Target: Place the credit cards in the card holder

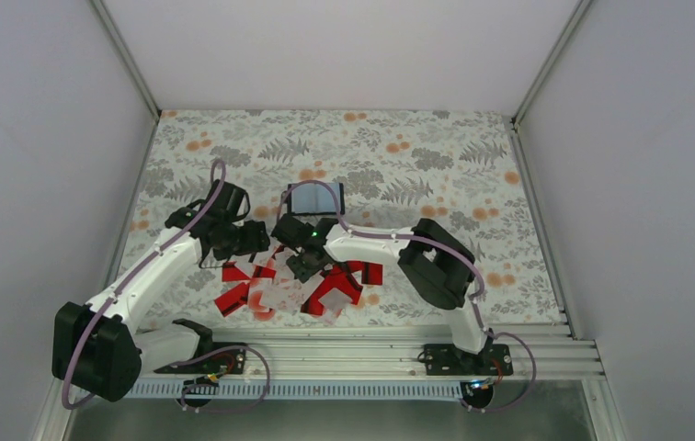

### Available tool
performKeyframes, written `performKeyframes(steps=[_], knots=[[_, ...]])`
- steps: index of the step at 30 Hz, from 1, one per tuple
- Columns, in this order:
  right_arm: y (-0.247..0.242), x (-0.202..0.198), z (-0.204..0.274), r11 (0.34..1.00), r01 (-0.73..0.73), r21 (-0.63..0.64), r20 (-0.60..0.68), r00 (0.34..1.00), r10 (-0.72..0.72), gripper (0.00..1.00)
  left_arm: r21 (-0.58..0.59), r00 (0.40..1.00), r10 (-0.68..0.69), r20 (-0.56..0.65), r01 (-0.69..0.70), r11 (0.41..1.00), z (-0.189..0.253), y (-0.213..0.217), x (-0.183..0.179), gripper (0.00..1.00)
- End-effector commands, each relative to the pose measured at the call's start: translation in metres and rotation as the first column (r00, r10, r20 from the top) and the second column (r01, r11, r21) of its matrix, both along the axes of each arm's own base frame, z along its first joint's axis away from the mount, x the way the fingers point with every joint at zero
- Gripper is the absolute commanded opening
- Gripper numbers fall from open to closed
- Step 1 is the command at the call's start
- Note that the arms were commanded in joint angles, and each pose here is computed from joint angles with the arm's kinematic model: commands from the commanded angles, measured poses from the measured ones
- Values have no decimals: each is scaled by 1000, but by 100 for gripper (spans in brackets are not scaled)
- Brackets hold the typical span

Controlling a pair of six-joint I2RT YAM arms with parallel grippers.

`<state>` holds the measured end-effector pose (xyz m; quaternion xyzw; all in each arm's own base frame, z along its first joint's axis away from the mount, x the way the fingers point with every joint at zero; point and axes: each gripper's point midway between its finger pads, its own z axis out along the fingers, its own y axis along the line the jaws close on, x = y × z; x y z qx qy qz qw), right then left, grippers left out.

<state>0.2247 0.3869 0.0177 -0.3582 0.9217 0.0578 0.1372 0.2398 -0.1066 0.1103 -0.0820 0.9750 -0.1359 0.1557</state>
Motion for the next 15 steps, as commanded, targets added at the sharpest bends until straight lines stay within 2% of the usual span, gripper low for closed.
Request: performKeyframes(steps=[1, 6, 15], knots=[[-18, -26, -31, 998, 0, -65, -112, 994, -7, 46, -14, 1000, -17, 14, 17, 1000, 3, -3, 3, 82], [-10, -13, -7, 998, 40, 42, -120, 992, -35, 45, -37, 999, -28, 19, 29, 999, 4, -7, 4, 81], [-12, 3, 14, 984, 80, 157, -180, 982, -51, 45, -80, 998, -52, 30, 54, 995, 7, -16, 6, 82]])
